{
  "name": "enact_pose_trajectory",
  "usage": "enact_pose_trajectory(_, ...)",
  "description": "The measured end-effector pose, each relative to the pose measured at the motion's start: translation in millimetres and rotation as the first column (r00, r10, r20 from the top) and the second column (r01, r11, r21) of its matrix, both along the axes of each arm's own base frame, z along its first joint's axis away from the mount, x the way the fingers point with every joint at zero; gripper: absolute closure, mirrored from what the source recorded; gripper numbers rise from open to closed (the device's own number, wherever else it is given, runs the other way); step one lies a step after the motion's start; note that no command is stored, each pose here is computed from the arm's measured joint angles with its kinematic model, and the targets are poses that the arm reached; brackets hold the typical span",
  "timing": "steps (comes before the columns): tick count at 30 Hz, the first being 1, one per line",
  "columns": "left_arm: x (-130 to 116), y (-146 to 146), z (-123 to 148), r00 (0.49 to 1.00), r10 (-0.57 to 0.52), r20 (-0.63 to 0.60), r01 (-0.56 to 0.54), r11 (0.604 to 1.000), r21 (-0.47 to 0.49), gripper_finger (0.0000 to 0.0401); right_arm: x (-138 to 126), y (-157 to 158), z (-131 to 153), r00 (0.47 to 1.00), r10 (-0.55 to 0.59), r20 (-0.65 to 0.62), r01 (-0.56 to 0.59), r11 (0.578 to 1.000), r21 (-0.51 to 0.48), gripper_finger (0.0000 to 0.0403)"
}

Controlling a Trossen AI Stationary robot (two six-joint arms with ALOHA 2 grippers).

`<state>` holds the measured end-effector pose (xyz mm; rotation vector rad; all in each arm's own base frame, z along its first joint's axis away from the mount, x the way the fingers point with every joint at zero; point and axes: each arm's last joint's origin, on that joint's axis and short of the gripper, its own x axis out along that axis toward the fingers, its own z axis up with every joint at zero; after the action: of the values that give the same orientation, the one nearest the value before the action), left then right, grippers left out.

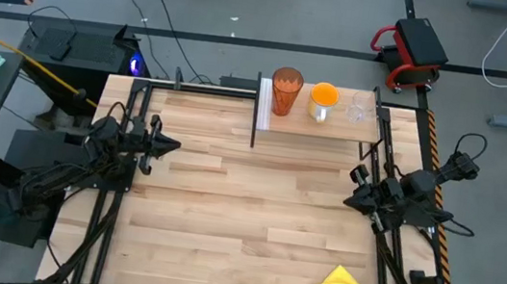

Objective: Stack small to large cups/mugs on shelf
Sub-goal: Return to Home Position

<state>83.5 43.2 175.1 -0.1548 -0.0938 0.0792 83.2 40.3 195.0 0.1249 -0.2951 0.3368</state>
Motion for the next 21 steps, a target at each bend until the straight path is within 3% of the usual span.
enact_pose_trajectory(9,0,2,-2,0.998,0.065,-0.015,-0.065,0.998,0.007,0.0378,6,-15,-2,0.982,-0.187,-0.007,0.187,0.982,-0.034,0.0389)
enact_pose_trajectory(21,0,2,-2,0.997,0.074,-0.023,-0.073,0.996,0.059,0.0367,12,-36,-9,0.905,-0.421,-0.059,0.413,0.904,-0.112,0.0389)
